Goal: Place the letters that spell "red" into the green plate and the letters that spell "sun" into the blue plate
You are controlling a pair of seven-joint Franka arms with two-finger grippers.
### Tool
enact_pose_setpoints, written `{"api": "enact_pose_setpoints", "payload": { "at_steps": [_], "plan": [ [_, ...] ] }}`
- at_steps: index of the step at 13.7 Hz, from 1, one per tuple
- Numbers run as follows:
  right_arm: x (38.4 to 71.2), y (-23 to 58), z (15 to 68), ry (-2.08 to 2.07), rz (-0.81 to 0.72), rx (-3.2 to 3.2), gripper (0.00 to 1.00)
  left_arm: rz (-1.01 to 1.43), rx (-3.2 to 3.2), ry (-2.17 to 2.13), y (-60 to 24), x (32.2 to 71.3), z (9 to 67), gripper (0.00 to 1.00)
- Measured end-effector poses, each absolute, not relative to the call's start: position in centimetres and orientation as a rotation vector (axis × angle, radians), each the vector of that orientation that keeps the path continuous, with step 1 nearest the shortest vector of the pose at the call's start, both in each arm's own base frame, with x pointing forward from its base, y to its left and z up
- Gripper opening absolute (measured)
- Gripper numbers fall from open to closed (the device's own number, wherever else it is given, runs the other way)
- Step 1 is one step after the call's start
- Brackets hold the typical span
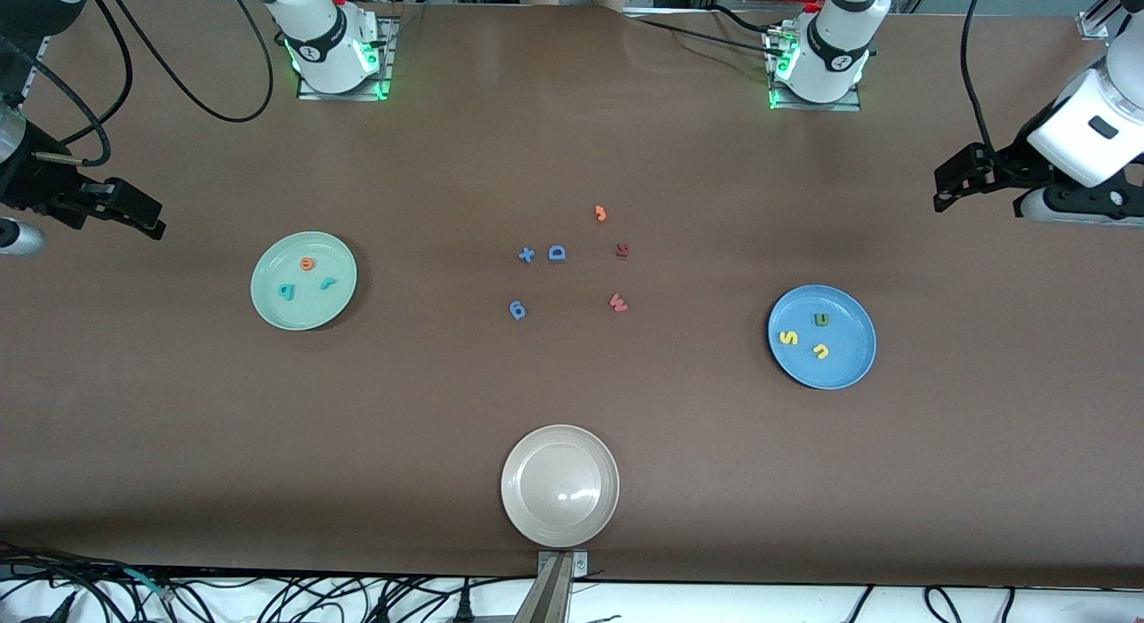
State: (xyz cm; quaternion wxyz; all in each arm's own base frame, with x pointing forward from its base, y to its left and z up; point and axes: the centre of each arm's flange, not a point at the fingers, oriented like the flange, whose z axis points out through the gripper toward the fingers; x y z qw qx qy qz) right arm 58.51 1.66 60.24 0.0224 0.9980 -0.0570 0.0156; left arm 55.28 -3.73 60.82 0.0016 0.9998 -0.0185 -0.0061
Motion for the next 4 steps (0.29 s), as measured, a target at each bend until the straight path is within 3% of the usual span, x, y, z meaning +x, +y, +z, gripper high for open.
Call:
{"api": "enact_pose_setpoints", "payload": {
  "at_steps": [4],
  "plan": [
    [58.51,1.66,60.24,-0.178,0.049,3.091,1.00,-0.024,3.135,-0.070,-3.17,55.28,60.79,1.00]
  ]
}}
